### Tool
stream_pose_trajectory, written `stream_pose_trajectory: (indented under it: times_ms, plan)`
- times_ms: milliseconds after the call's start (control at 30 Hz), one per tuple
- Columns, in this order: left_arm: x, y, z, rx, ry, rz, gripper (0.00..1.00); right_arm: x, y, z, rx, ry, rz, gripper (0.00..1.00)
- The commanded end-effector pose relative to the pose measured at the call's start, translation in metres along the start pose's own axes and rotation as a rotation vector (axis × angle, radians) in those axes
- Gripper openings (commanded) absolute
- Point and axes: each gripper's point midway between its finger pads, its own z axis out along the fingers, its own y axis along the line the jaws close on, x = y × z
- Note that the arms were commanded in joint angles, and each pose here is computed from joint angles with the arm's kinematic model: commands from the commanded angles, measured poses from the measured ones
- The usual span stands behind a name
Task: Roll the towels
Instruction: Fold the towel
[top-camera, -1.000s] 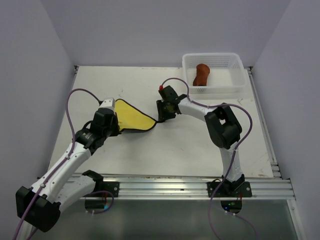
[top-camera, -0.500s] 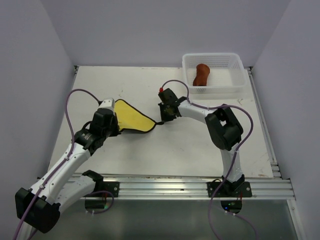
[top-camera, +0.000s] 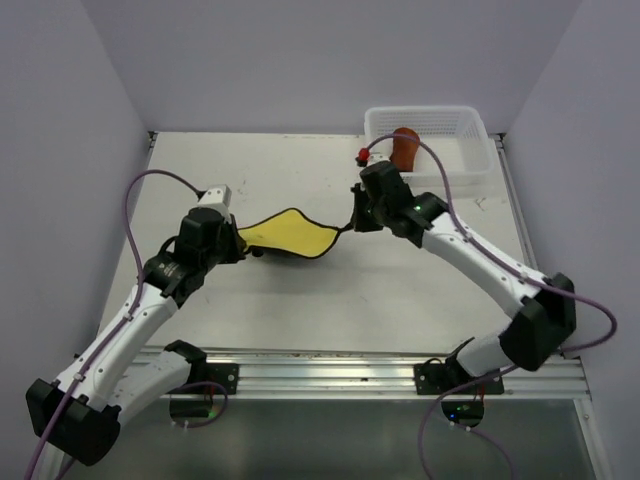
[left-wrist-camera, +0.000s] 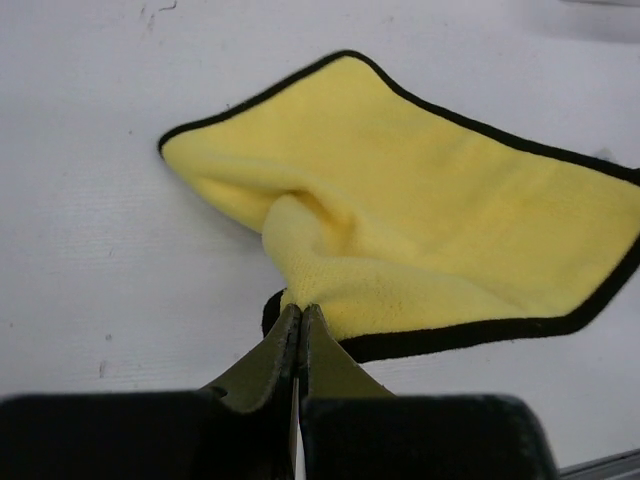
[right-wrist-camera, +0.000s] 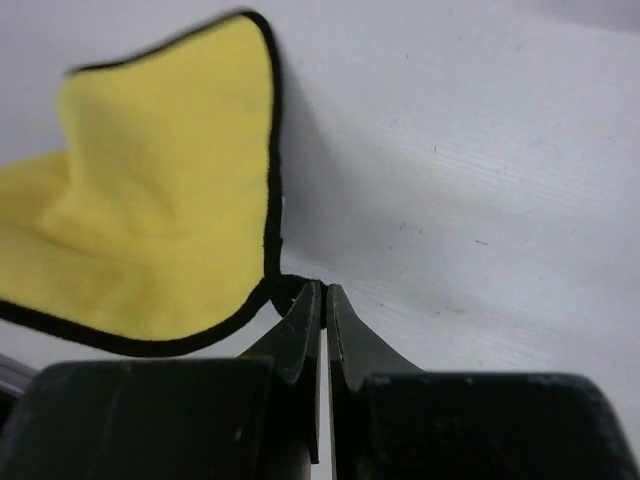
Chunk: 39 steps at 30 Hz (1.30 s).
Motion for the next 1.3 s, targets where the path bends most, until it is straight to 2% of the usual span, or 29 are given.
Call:
stream_pose_trajectory:
  times_ms: [0,33,133,200,367,567,800,1067,1267]
  plan:
    - [-0.028,-0.028,-0.017,0.135,-0.075,0.002,0.00,-0.012,-0.016,-0.066,0.026,-0.120,0.030,0.00]
    - [-0.027,-0.031,-0.020,0.156,-0.071,-0.002,0.00,-0.018,-0.017,-0.089,0.003,-0.175,0.047,0.00]
    - [-0.018,-0.041,-0.032,0.220,-0.028,-0.005,0.00,-0.012,-0.026,-0.126,-0.018,-0.230,0.091,0.00]
    - [-0.008,-0.041,-0.036,0.237,0.012,0.012,0.00,0.005,-0.032,-0.137,-0.020,-0.206,0.115,0.00]
    - [0.005,-0.049,-0.060,0.329,0.051,0.037,0.00,0.029,-0.049,-0.188,-0.065,-0.264,0.164,0.00]
    - [0.007,-0.063,-0.087,0.439,0.056,0.044,0.00,0.045,-0.052,-0.214,-0.115,-0.272,0.155,0.00]
    - [-0.002,-0.072,-0.120,0.512,0.016,0.018,0.00,0.048,-0.028,-0.244,-0.288,-0.274,0.191,0.00]
    - [-0.004,-0.072,-0.127,0.509,0.022,-0.009,0.00,0.038,-0.018,-0.244,-0.315,-0.271,0.218,0.00]
    - [0.003,-0.062,-0.099,0.432,0.037,-0.021,0.00,0.026,-0.018,-0.216,-0.264,-0.277,0.246,0.00]
